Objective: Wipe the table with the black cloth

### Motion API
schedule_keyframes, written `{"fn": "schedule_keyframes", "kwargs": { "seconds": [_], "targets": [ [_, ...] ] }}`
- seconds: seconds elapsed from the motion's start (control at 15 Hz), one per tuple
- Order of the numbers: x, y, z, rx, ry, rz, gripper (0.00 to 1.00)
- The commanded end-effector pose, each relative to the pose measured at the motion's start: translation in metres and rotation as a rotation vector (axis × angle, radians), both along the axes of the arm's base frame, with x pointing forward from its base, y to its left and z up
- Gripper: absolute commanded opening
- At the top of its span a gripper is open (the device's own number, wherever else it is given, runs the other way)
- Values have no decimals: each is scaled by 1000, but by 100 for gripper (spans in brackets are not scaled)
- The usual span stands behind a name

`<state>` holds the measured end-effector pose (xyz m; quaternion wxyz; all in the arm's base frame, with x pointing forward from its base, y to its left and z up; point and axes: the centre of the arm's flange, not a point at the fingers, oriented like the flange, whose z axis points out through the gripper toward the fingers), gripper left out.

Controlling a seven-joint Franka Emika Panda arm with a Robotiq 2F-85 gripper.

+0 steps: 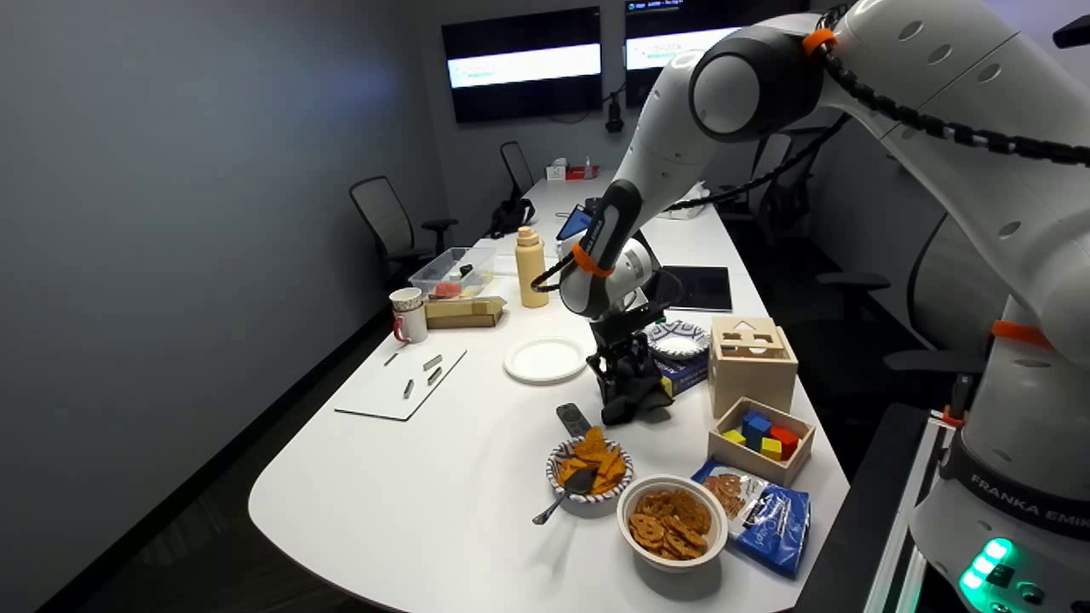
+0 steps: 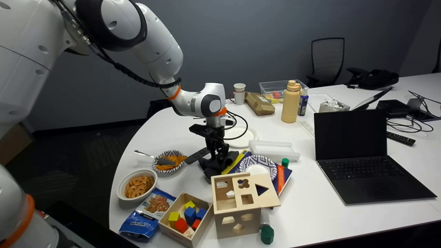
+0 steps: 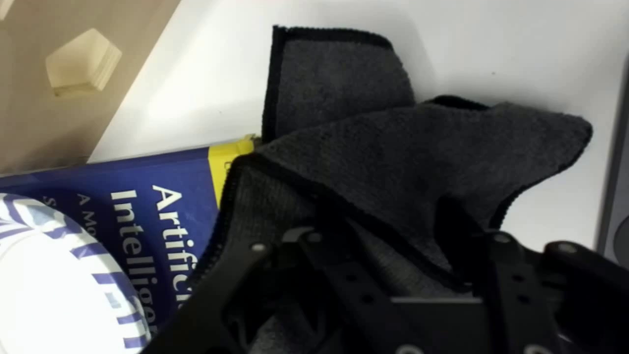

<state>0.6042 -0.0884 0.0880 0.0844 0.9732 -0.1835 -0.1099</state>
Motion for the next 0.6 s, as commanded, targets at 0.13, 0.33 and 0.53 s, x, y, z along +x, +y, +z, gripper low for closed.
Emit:
{"fn": "schedule_keyframes", "kwargs": {
  "seconds": [0.13, 0.33, 0.53],
  "targets": [
    [-25, 19, 47, 32, -79, 1, 100],
    [-40, 27, 79, 36, -92, -12, 100],
    [-59, 31, 109, 48, -106, -23, 100]
  ]
}}
